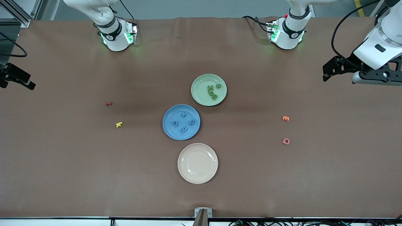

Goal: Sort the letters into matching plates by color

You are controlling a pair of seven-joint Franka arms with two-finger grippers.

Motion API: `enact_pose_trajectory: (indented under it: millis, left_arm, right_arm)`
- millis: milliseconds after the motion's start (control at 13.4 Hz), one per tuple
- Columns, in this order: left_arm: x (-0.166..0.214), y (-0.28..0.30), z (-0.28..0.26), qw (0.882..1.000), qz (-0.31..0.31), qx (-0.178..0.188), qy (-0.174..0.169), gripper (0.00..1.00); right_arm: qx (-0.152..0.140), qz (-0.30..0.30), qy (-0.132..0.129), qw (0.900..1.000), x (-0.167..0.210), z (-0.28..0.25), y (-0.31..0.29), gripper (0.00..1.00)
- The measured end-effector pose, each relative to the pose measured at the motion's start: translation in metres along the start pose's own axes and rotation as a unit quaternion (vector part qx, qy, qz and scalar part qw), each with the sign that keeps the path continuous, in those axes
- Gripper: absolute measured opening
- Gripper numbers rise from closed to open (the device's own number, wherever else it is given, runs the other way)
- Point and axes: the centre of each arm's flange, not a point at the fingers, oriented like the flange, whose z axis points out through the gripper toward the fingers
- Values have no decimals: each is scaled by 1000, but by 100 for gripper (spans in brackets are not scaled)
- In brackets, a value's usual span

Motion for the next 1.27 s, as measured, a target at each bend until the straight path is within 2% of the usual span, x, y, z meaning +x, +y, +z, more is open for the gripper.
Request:
enact_pose_trajectory:
  millis: [745,1267]
  left_arm:
    - [-1,-1,6,1000,-1,0,-7,100]
    - [0,-5,1,1000,-5,0,1,100]
  right_arm:
    - [0,0,0,1000,0,0,0,100]
    - [0,2,0,1000,0,0,2,100]
